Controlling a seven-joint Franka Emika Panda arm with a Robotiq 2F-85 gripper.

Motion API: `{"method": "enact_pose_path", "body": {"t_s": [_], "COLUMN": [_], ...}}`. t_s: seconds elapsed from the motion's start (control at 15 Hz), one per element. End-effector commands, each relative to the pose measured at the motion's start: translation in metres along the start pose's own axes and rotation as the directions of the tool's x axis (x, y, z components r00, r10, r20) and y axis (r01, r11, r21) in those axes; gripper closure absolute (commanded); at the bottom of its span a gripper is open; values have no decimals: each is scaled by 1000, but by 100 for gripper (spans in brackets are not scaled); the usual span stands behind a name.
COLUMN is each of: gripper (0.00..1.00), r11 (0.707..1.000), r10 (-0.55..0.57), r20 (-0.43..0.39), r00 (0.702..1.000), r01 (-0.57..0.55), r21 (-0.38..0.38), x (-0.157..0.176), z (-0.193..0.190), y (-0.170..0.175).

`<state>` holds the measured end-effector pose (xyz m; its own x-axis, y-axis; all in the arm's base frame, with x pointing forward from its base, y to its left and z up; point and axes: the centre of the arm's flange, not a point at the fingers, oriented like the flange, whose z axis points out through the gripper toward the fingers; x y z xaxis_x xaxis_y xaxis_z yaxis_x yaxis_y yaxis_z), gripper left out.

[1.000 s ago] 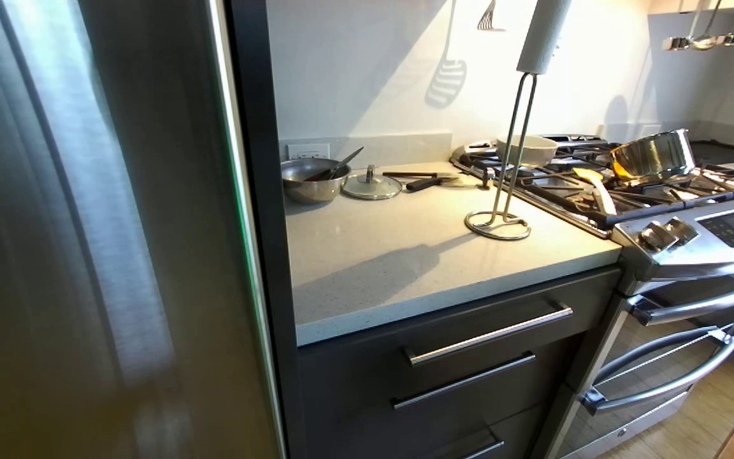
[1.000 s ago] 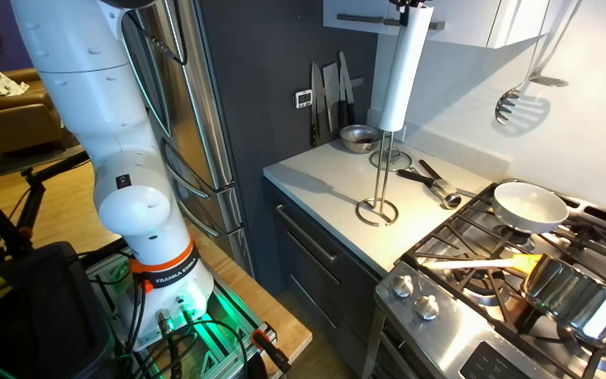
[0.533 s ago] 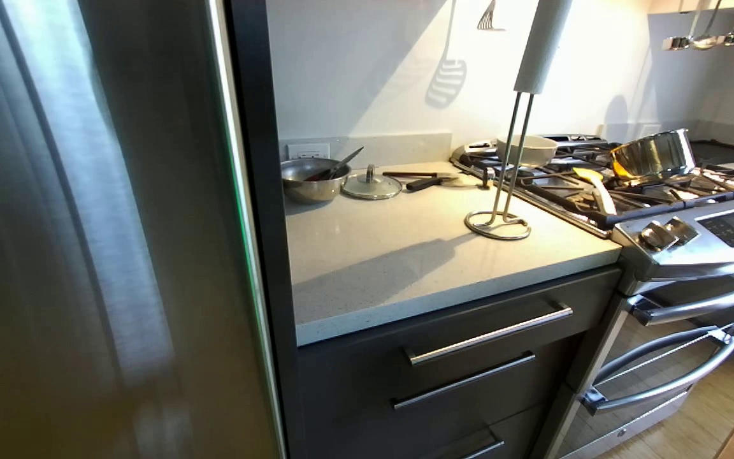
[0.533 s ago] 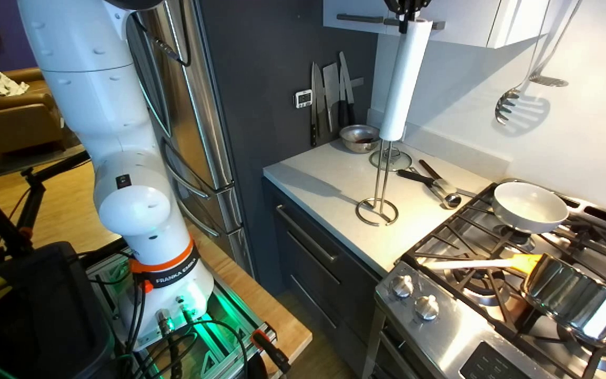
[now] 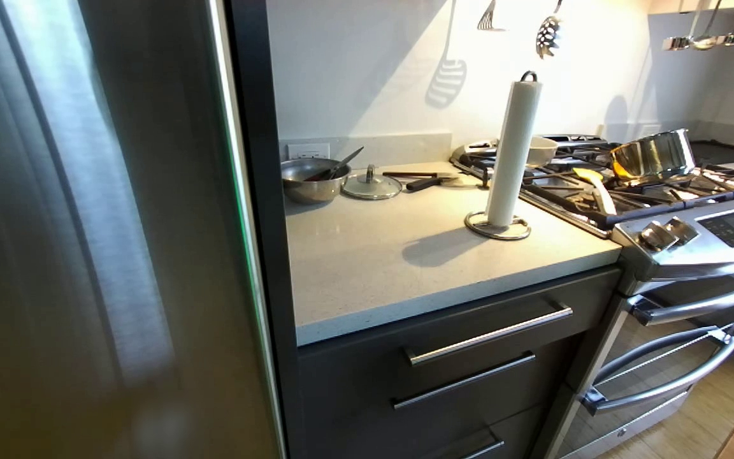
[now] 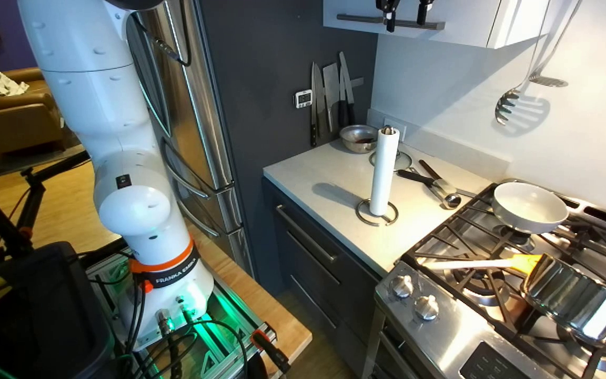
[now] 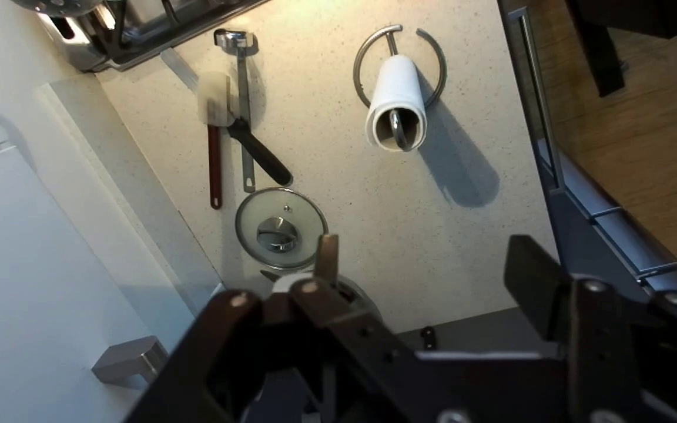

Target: Put the paper towel roll on the silver stand

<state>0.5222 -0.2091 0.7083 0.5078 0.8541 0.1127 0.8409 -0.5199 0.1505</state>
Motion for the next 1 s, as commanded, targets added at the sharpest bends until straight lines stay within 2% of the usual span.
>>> {"method": "enact_pose_path", "body": {"t_s": [0.0, 0.27, 0.47, 0.73, 0.93], "gripper": [0, 0, 0, 0, 0], "r11": [999, 994, 967, 883, 830], "r10": [1, 102, 253, 468, 557], "r20": [10, 17, 4, -5, -12], "r00": [1000, 995, 967, 884, 830], "r01": [-1, -101, -253, -467, -557], "r21": [-32, -40, -42, -38, -14], "x": [-5, -8, -8, -8, -6], "z": [-11, -24, -27, -24, -7], "y": [-6, -13, -16, -18, -21]}}
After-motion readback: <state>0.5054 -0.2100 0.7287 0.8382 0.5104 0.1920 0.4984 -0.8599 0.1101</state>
